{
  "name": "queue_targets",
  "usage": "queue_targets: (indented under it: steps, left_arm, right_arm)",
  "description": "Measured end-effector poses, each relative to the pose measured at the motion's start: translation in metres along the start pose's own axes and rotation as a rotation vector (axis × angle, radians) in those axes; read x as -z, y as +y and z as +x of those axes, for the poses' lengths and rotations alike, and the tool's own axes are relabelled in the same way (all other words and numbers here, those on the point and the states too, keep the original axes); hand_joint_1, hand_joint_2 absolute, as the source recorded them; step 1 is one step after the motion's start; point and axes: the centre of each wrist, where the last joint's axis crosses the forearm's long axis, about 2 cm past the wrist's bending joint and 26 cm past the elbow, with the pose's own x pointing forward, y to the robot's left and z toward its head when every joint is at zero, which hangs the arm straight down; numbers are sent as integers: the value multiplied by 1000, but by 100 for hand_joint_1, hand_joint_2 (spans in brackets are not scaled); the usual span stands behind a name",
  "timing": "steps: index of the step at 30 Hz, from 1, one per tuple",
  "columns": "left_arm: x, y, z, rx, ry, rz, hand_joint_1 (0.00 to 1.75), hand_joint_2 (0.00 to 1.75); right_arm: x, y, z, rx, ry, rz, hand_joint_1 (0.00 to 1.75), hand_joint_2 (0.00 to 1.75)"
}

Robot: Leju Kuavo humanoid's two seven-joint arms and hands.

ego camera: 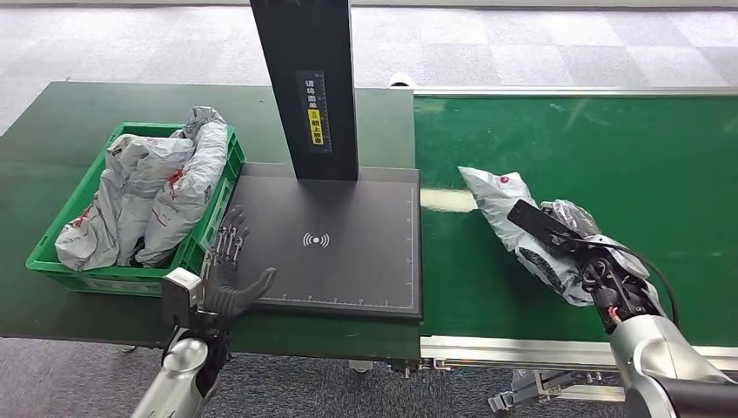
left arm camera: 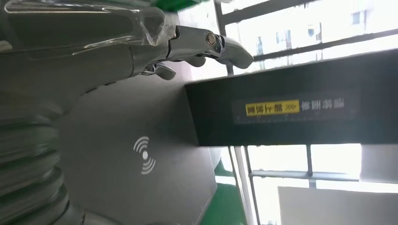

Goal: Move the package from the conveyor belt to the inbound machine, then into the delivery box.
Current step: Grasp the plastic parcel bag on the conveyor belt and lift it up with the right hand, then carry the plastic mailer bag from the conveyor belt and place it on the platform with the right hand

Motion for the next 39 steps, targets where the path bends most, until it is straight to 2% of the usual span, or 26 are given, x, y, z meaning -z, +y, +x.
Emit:
queue_targets:
  steps: [5,8,13,18,21,27,33,39]
  left_arm:
    - [1,4,5,47,-43,75,0,175]
    - [5,6,10,64,-74,130,0,175]
    - [13,10,22,53,-133,208,0,175]
    - [18,10,30,23,-168,231,0,175]
    - [20,7,31,13,-172,230,0,175]
    - [26,2,33,-7,-185,224,0,175]
    - [39,-3,37,-28,-209,210,0,175]
    - [42,-8,36,-39,-209,191,0,175]
  right_arm:
    - [2,-5,9,55,-72,-121,175,175]
    - [2,-11,13,47,-114,-265,175,175]
    - [2,-23,27,-77,-159,-518,175,175]
    - [-4,-27,51,-202,-294,-795,175,175]
    - [-11,-21,66,-308,-379,-887,175,175]
    - [-22,8,106,-618,-565,-880,175,175]
    - [-21,55,152,-669,-785,-766,175,175]
    - [-19,94,174,-710,-887,-637,175,175]
